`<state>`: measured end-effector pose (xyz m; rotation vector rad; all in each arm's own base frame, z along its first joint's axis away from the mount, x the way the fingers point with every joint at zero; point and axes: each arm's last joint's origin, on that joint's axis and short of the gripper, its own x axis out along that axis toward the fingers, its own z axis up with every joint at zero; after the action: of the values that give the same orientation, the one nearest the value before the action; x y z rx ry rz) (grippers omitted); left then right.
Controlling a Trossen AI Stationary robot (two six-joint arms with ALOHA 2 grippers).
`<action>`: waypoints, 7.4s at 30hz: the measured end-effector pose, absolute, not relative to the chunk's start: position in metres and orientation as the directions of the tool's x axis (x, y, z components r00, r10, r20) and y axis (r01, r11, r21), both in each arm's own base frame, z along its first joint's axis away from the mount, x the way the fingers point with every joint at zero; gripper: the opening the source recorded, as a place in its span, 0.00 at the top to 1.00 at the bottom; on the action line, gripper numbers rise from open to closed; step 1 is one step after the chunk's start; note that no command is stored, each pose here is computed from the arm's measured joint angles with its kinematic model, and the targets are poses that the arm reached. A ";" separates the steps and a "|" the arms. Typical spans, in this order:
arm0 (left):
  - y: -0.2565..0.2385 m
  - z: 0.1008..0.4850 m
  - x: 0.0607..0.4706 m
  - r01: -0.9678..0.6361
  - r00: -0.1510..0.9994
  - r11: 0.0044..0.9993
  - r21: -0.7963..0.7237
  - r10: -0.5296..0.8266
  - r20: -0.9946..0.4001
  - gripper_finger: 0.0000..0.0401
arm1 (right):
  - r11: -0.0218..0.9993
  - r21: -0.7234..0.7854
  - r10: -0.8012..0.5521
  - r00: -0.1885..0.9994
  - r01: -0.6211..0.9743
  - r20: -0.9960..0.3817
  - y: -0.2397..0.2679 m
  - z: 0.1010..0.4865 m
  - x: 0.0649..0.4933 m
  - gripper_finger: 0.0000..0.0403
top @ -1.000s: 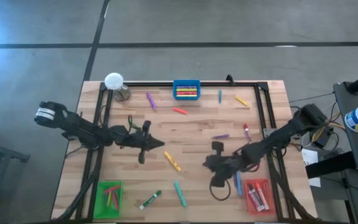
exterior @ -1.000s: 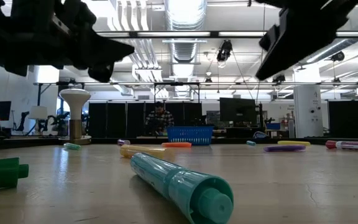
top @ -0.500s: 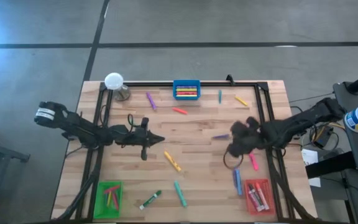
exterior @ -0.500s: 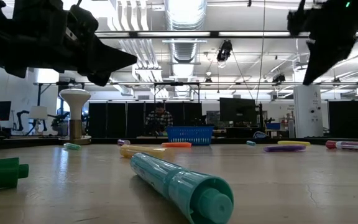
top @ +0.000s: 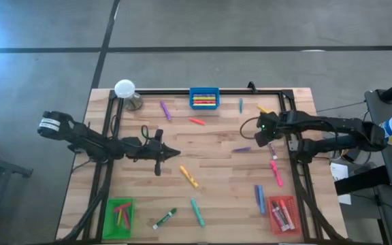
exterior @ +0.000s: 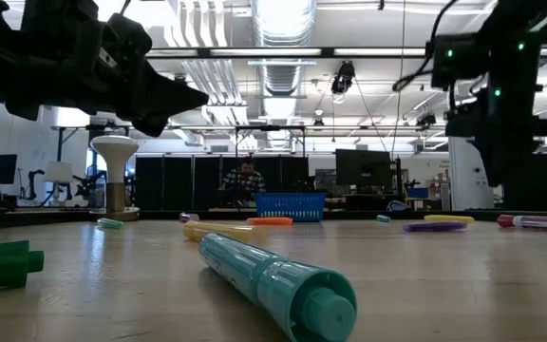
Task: Pick & Place Markers
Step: Put the red marker into the orange bin, then put the bottom violet pen into the green bin
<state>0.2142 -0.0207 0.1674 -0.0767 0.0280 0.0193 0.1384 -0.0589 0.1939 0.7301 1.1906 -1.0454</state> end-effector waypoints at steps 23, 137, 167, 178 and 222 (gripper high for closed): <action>-0.021 0.168 0.214 -0.021 0.999 0.996 -0.083 0.018 -0.028 1.00 | 0.289 0.013 -0.181 0.068 0.957 -0.981 -0.068 0.145 0.123 0.69; -0.021 0.165 0.214 -0.025 0.998 0.991 -0.135 0.018 -0.052 1.00 | 0.607 0.097 0.017 0.109 0.789 -0.994 0.132 0.175 0.214 0.62; -0.021 0.165 0.214 -0.026 0.998 0.988 -0.150 0.018 -0.053 1.00 | 0.608 0.016 0.016 0.009 0.793 -1.000 0.140 0.141 0.225 0.68; -0.020 0.163 0.214 -0.035 0.997 0.977 -0.211 0.019 -0.075 1.00 | 0.625 0.064 0.032 0.056 0.778 -0.998 0.143 0.141 0.229 0.83; -0.060 0.158 0.293 0.198 0.980 0.975 -0.105 -0.194 0.049 0.77 | 0.997 0.056 0.051 0.997 -0.048 -0.055 0.086 0.212 0.316 0.92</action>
<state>0.2930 -0.0595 0.1581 -0.1096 -0.0386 -0.1978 0.3159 0.0864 0.2116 0.0547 0.0569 0.0500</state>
